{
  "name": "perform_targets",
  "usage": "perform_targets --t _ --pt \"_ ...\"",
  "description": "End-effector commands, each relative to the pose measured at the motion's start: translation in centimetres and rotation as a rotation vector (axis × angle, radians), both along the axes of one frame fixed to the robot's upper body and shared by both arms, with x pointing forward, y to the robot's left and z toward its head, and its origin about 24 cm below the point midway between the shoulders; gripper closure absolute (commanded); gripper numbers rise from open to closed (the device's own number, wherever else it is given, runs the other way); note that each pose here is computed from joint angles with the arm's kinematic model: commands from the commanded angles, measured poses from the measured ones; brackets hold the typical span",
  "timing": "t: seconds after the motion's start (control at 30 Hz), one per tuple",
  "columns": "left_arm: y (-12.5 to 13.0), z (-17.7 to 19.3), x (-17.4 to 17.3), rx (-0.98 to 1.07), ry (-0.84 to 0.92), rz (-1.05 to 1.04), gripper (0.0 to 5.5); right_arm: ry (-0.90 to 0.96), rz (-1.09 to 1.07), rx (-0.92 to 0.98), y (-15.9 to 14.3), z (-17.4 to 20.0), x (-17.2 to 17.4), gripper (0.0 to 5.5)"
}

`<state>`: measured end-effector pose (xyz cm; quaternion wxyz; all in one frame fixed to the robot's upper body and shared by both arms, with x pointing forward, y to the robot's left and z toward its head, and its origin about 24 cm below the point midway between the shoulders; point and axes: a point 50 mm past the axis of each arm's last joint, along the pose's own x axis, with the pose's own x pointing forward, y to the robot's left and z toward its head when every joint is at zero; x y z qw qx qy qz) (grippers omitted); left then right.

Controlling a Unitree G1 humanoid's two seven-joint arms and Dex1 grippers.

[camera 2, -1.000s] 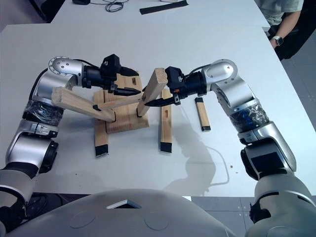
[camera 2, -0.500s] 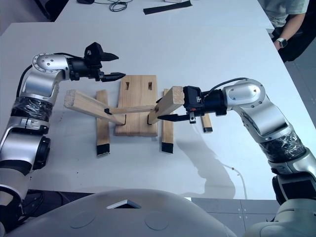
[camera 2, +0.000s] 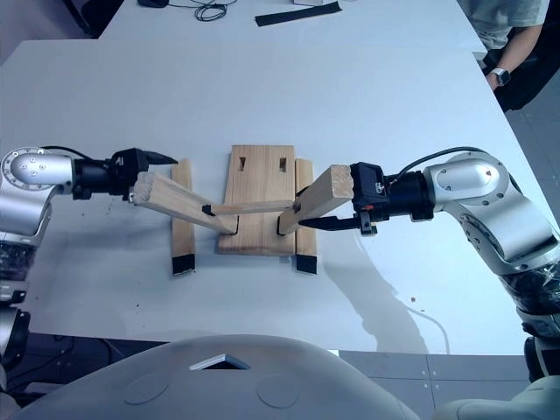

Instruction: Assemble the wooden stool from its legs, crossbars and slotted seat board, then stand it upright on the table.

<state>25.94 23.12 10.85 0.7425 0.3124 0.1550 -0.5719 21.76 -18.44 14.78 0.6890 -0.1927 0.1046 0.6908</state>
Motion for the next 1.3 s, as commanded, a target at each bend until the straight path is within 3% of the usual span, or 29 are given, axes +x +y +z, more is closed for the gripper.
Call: perform_targets --t 0.03,0.7,1.3 --pt "-0.7 0.6 -2.5 -0.033 0.052 -0.1 1.9 0.315 -0.083 -0.345 -3.5 -4.6 -2.4 3.46" --pt "-7.1 0.9 -3.8 -0.281 0.163 -0.202 1.9 0.336 -0.104 -0.313 -2.5 -6.4 -1.7 3.46" --pt "-10.1 0.7 -4.3 -0.325 0.181 -0.269 1.9 0.348 -0.089 -0.295 -1.5 -7.8 -0.9 3.46"
